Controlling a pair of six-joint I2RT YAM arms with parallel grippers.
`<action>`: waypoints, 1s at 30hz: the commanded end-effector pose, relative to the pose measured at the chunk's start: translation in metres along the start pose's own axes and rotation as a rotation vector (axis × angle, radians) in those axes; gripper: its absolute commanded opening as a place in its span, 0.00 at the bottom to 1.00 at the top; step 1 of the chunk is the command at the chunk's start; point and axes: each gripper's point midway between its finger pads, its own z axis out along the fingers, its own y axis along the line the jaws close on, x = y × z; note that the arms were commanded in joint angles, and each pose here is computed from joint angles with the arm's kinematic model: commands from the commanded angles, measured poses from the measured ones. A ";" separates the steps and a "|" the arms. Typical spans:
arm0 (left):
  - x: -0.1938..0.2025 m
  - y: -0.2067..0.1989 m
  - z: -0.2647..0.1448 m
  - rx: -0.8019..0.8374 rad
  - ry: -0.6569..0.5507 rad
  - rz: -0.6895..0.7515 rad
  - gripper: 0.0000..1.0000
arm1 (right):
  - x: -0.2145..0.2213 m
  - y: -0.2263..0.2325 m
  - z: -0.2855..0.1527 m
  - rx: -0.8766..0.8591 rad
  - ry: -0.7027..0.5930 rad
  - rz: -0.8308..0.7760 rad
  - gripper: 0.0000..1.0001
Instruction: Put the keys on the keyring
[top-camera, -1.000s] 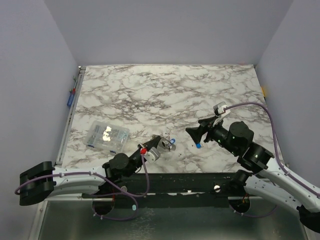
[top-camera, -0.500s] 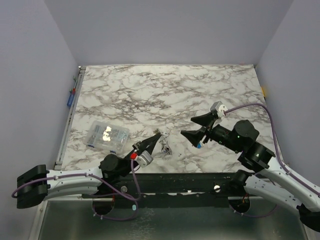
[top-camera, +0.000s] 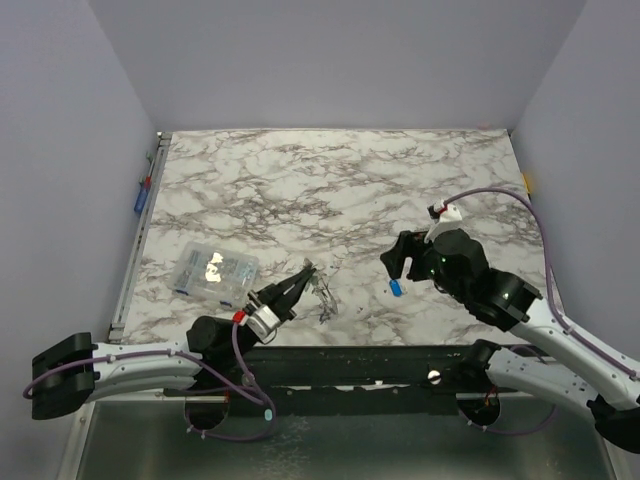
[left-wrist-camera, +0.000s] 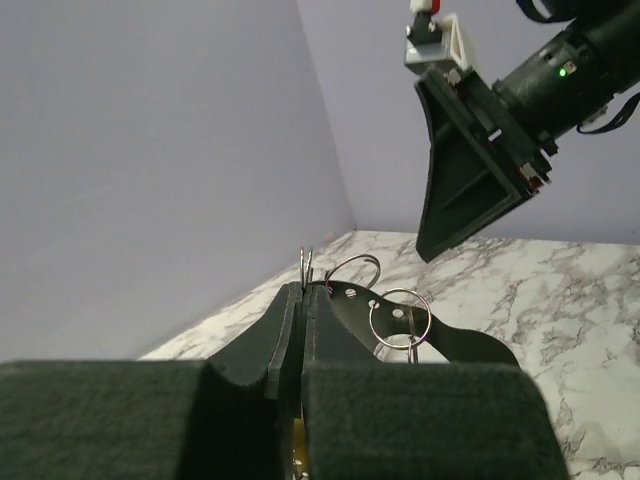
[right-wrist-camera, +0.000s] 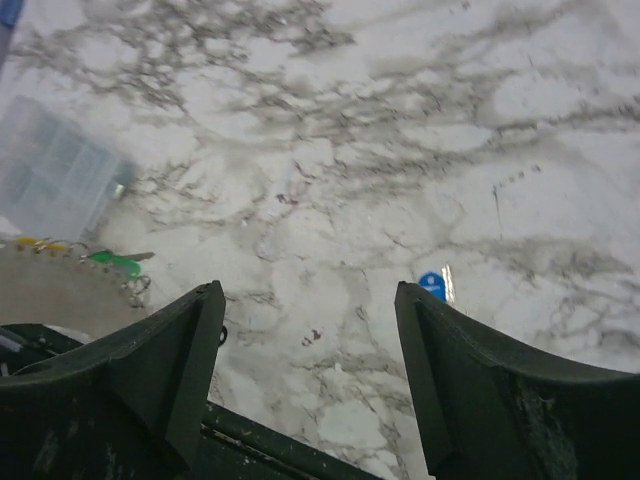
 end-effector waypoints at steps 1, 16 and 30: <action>-0.024 0.007 -0.005 -0.018 -0.104 -0.057 0.00 | 0.046 -0.047 -0.004 0.288 0.133 0.168 0.76; -0.018 -0.009 -0.015 0.092 -0.058 -0.046 0.00 | 0.134 -0.095 0.019 0.756 0.225 0.541 0.48; -0.011 -0.017 -0.014 0.124 -0.034 -0.050 0.00 | 0.156 -0.114 0.046 0.761 0.176 0.553 0.40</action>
